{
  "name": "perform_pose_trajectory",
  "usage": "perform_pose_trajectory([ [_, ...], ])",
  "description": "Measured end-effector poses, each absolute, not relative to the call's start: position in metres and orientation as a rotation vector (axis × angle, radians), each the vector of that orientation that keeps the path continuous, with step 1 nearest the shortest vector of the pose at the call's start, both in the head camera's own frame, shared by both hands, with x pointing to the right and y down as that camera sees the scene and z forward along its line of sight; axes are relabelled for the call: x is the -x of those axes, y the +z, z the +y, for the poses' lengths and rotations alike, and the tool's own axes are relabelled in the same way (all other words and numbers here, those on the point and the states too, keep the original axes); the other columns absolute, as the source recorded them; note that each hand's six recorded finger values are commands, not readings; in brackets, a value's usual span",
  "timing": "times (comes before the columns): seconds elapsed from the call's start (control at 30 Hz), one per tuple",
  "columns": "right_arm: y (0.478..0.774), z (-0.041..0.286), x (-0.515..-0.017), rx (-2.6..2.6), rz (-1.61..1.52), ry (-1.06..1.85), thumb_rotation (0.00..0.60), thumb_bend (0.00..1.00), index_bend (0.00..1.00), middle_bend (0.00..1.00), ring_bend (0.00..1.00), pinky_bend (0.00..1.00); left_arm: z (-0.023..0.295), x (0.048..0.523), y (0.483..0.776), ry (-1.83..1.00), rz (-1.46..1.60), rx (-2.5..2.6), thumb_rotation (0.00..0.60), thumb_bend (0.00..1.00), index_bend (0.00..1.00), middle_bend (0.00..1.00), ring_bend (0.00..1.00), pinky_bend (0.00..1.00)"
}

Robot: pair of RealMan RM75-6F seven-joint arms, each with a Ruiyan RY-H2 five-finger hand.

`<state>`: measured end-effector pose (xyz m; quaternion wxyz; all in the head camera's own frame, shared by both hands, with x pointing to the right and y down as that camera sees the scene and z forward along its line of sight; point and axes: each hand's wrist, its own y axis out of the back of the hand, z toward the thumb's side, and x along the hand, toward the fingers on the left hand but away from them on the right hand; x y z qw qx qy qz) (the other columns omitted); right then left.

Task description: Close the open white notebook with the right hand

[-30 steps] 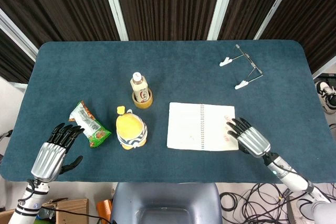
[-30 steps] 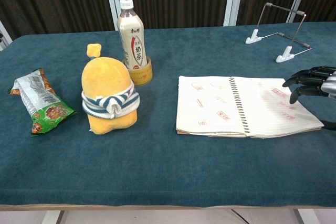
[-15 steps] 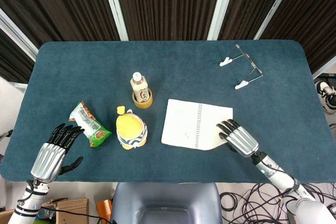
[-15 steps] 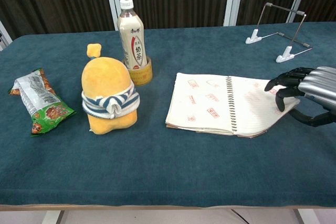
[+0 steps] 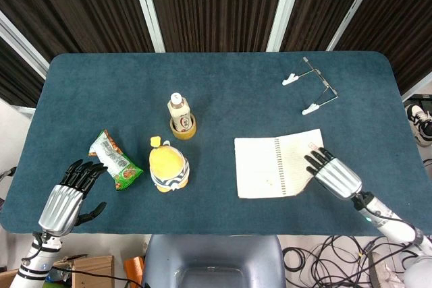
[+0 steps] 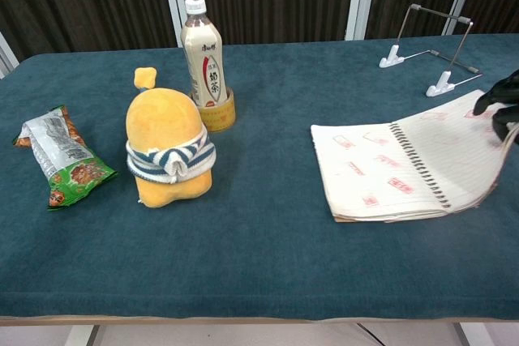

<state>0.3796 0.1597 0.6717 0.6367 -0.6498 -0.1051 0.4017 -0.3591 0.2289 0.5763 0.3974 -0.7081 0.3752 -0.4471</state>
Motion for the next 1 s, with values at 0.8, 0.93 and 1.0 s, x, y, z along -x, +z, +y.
perform_pose_trajectory([
  [0.8, 0.675, 0.156, -0.264, 1.429, 0.122, 0.383, 0.600, 0.49, 0.68, 0.29, 0.20, 0.20, 0.231, 0.356, 0.577, -1.146, 0.922, 1.800, 0.600, 0.24, 0.18, 0.17, 0.12, 0.11],
  [0.93, 0.686, 0.158, -0.255, 1.430, 0.119, 0.409, 0.600, 0.42, 0.36, 0.19, 0.07, 0.07, 0.230, 0.355, 0.578, -1.144, 0.923, 1.803, 0.600, 0.24, 0.18, 0.17, 0.12, 0.11],
  [1.0, 0.692, 0.156, -0.254, 1.423, 0.102, 0.452, 0.600, 0.35, 0.13, 0.07, 0.01, 0.01, 0.231, 0.355, 0.578, -1.144, 0.919, 1.805, 0.600, 0.24, 0.18, 0.17, 0.12, 0.11],
])
